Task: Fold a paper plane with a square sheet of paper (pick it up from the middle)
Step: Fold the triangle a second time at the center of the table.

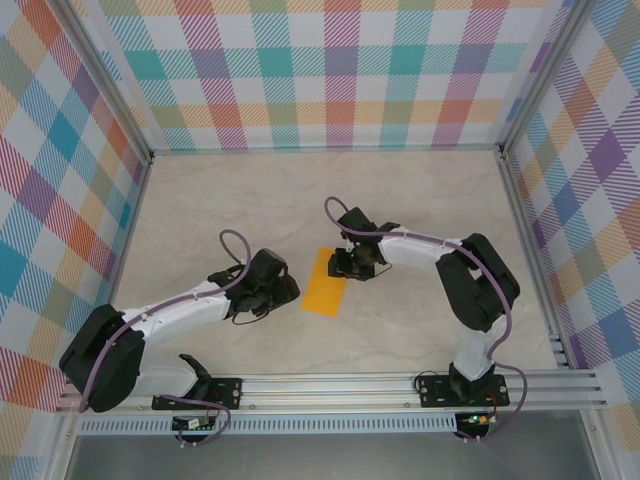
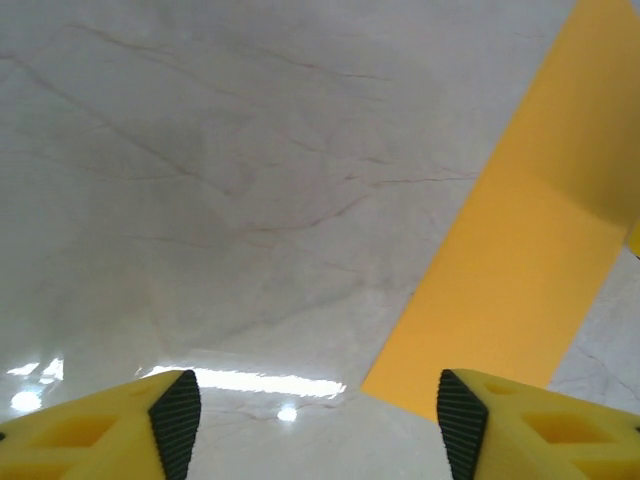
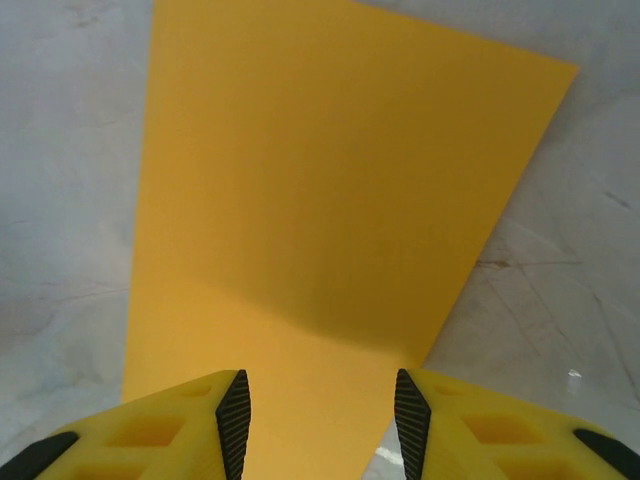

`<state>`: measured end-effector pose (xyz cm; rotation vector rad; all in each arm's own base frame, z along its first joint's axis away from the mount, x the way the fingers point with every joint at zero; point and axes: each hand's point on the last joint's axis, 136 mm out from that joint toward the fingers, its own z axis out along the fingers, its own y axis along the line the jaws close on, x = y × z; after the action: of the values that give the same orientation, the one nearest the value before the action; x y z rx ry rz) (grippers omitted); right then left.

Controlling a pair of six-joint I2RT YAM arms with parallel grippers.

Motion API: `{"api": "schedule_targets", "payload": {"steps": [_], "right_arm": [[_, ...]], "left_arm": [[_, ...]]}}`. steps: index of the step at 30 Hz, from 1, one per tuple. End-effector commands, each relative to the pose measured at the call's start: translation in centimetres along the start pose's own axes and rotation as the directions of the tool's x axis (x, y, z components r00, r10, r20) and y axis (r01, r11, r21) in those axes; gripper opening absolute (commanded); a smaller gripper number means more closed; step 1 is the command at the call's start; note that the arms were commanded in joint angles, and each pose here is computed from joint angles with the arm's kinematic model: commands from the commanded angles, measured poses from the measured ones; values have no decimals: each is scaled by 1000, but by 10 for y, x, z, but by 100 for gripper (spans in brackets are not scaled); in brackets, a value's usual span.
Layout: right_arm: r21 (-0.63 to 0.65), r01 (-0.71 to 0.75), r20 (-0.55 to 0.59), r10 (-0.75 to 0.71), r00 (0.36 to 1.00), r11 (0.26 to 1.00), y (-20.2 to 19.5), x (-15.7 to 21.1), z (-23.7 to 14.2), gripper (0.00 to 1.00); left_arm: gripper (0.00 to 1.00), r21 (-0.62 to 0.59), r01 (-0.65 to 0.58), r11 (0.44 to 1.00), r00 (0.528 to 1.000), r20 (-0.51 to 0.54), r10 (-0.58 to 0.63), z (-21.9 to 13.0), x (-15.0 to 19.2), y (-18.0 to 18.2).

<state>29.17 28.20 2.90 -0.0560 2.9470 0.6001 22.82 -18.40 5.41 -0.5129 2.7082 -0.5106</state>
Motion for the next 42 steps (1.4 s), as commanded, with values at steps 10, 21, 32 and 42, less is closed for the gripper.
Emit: {"api": "schedule_targets", "payload": {"steps": [10, 21, 32, 42], "right_arm": [[88, 288, -145, -273, 951, 954, 9, 20, 38, 44], [-44, 328, -20, -329, 944, 944, 43, 7, 0, 40], [-2, 122, 8, -122, 993, 993, 30, -11, 11, 39], [49, 25, -86, -21, 996, 998, -10, 4, 37, 39]], "left_arm": [[81, -8, 25, 1000, 1000, 3, -25, -12, 1, 19], [82, 106, 47, 993, 996, -74, -39, -4, 11, -4], [82, 248, 80, 966, 987, -152, -43, 3, 18, -36], [81, 267, 82, 960, 975, -223, -21, 11, 28, -47]]}}
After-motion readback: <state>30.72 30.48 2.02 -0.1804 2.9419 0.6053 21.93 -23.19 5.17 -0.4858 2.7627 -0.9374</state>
